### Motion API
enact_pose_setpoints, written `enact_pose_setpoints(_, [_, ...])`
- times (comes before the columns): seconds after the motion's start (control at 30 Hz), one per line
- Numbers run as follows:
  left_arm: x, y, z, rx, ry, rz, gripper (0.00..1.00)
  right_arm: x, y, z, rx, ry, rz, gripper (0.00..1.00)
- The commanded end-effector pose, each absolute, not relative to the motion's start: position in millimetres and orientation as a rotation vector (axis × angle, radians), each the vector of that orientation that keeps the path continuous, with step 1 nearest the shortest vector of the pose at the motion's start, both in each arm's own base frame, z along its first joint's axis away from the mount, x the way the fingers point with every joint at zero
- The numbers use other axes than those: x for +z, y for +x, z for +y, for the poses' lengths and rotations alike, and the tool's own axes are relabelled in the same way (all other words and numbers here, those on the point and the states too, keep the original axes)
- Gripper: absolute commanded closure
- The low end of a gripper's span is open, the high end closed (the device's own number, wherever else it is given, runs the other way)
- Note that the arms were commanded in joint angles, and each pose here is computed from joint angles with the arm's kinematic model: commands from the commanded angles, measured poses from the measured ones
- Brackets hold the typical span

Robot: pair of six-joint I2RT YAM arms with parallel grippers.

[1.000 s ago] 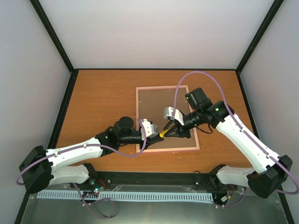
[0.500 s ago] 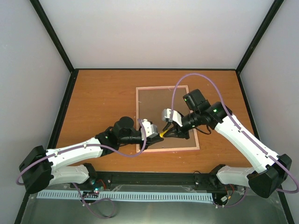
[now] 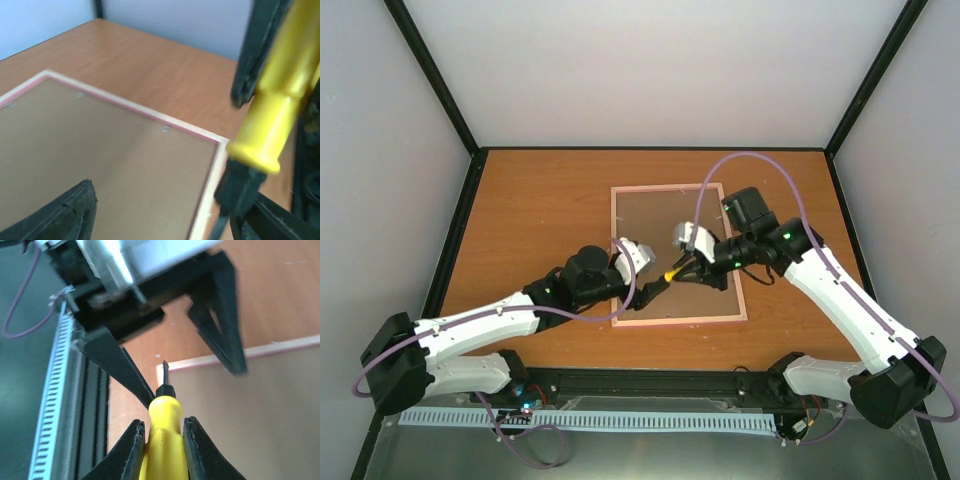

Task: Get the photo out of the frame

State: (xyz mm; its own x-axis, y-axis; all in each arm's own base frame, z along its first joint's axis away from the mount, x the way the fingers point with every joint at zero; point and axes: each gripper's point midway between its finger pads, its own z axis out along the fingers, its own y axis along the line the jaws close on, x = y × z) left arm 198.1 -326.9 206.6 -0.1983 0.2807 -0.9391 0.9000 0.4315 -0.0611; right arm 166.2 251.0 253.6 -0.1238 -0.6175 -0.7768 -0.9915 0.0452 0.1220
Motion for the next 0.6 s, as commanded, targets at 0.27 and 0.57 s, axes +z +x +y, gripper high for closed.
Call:
enact_pose_setpoints(0.27, [168.6,246.0,-221.6,-0.534,-0.11,2.274,0.62,223.1,223.9,212.4,0.997,-1.205,1.917,0.97])
enact_pose_setpoints(0.57, [98.7,217.3,-207.4,-0.464,-0.185,2.502,0.4,202.0,224.6,210.9,0.985,-1.183,1.92,0.97])
